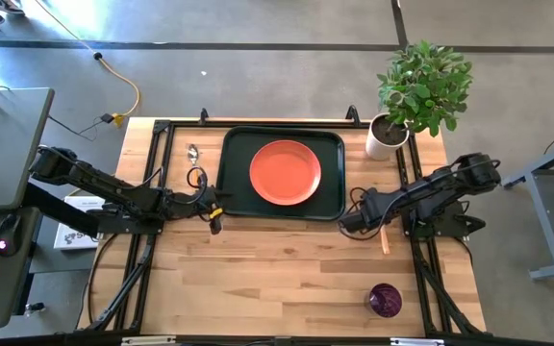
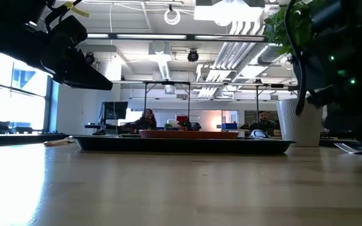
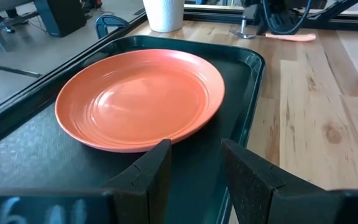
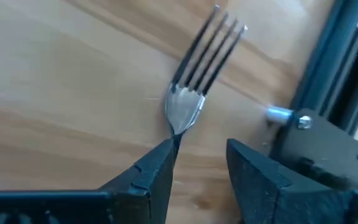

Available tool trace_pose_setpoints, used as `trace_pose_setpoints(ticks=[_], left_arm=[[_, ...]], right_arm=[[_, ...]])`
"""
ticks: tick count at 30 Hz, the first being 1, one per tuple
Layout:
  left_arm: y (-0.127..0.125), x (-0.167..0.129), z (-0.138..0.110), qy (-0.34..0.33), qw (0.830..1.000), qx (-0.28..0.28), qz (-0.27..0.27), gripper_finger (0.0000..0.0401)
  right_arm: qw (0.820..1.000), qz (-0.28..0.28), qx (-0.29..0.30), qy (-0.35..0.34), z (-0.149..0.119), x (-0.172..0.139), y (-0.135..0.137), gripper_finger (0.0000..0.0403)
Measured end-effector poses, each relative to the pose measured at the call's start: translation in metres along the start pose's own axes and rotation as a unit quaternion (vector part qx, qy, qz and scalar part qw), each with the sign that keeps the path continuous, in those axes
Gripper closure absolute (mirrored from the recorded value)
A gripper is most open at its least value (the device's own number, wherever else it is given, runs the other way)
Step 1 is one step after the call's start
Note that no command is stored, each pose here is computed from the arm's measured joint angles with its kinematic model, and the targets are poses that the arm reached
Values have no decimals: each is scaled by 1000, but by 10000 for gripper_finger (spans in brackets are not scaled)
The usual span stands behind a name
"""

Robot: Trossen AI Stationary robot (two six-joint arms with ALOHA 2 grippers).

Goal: Pick and place plate/cup/fork/spoon on tray
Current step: Put the orange fork on the black tray to the right of the orange plate

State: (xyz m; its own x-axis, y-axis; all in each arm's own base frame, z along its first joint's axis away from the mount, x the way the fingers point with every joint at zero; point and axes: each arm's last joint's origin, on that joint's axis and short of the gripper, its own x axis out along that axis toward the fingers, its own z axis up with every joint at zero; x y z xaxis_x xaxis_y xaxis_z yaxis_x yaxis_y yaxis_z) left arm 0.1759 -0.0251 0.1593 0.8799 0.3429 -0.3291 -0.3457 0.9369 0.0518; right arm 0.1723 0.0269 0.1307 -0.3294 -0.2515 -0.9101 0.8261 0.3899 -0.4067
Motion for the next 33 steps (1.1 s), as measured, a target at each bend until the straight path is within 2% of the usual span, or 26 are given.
trace_pose_setpoints(ticks=[7,15,21,27,33], left_arm=[[2,1,1,-5,1000,8,6,268],[2,1,1,-3,1000,2,6,268],[2,1,1,-3,1000,1,6,268],[2,1,1,-4,1000,0,6,268],[2,1,1,-4,1000,0,6,268]], right_arm=[[1000,13,-5,23,0,11,-4,256],[997,73,0,30,3,-5,-12,291],[993,108,3,37,3,-15,-23,283],[995,86,49,16,13,-11,-25,275],[996,45,81,12,23,-1,-24,307]])
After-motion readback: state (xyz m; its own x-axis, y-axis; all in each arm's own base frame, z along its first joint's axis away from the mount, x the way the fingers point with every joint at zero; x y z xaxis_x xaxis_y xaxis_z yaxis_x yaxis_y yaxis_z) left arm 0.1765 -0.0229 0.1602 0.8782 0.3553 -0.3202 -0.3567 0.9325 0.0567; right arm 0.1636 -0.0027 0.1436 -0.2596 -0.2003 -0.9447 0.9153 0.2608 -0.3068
